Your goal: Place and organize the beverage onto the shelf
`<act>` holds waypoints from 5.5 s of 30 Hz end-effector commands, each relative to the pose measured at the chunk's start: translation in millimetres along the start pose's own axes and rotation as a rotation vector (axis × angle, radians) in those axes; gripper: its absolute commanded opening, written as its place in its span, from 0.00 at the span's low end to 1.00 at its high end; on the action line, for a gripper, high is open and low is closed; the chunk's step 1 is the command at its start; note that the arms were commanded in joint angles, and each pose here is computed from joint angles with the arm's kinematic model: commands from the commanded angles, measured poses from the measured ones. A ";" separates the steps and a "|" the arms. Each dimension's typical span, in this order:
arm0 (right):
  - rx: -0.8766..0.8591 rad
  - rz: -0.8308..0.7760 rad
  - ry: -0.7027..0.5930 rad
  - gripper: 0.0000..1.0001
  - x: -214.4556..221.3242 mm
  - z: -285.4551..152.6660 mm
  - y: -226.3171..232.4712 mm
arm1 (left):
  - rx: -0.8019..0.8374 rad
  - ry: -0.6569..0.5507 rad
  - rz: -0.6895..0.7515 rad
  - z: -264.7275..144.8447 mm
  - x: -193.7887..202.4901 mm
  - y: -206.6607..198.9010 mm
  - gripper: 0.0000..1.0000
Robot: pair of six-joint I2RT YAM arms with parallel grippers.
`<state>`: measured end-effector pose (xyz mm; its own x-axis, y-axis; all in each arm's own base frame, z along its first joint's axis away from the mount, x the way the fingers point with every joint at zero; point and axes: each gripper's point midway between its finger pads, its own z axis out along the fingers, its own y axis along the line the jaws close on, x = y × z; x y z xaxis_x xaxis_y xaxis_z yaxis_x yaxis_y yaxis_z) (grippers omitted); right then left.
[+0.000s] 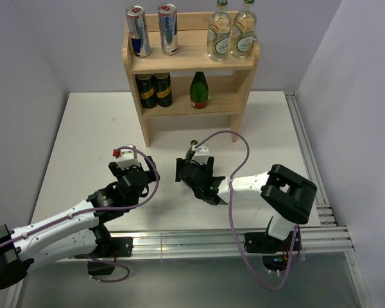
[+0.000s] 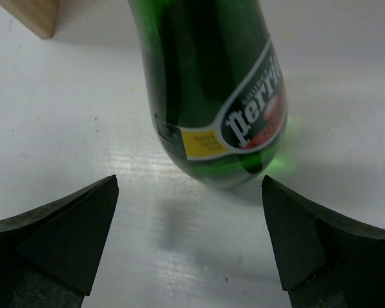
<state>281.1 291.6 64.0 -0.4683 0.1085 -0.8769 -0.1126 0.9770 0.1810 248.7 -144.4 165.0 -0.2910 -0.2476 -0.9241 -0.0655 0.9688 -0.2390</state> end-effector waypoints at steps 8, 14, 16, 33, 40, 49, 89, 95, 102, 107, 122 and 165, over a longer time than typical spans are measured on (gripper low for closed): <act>0.117 0.062 -0.133 1.00 -24.2 32.4 -7.3 | 0.028 -0.010 -0.020 0.6 -4.7 -9.4 0.99; 0.153 0.095 -0.178 1.00 -32.5 44.0 -19.6 | 0.038 -0.006 -0.019 1.0 -3.8 -12.5 0.99; 0.156 0.112 -0.200 1.00 -36.5 47.7 -21.8 | 0.040 -0.003 -0.016 1.3 -3.0 -13.1 0.99; 0.168 0.135 -0.222 1.00 -30.8 74.3 -26.4 | 0.042 -0.001 -0.007 2.6 -1.8 -14.7 0.99; 0.167 0.125 -0.224 0.81 -33.2 76.6 -26.3 | 0.036 0.006 0.002 3.8 0.3 -14.7 0.99; 0.167 0.125 -0.223 0.00 -57.3 57.2 -30.9 | 0.031 0.004 0.001 3.6 -0.2 -13.5 0.99; 0.287 0.187 -0.573 0.00 -341.7 -6.1 -101.5 | 0.040 0.000 -0.008 1.6 -1.5 -12.7 0.99; 0.282 0.194 -0.580 0.00 -354.7 5.3 -103.5 | 0.038 0.006 0.002 4.0 0.9 -14.8 0.99; 0.278 0.197 -0.562 0.00 -356.1 25.2 -103.2 | 0.037 0.015 0.014 6.6 4.3 -16.9 0.99; 0.274 0.210 -0.554 0.00 -356.3 35.6 -106.1 | 0.033 0.019 0.020 7.2 5.8 -17.2 0.99; 0.263 0.221 -0.548 0.00 -360.8 64.1 -101.9 | 0.033 0.023 0.021 6.9 7.5 -16.0 0.99; 0.269 0.211 -0.480 1.00 -326.2 73.4 -107.5 | 0.012 0.016 0.018 6.2 5.9 -11.3 0.99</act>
<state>516.2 166.8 267.9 -0.0756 0.2702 -0.9598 0.2179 0.9438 0.2485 251.5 -154.6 148.8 -0.3332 -0.2064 -0.9200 -0.0490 0.9782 -0.2018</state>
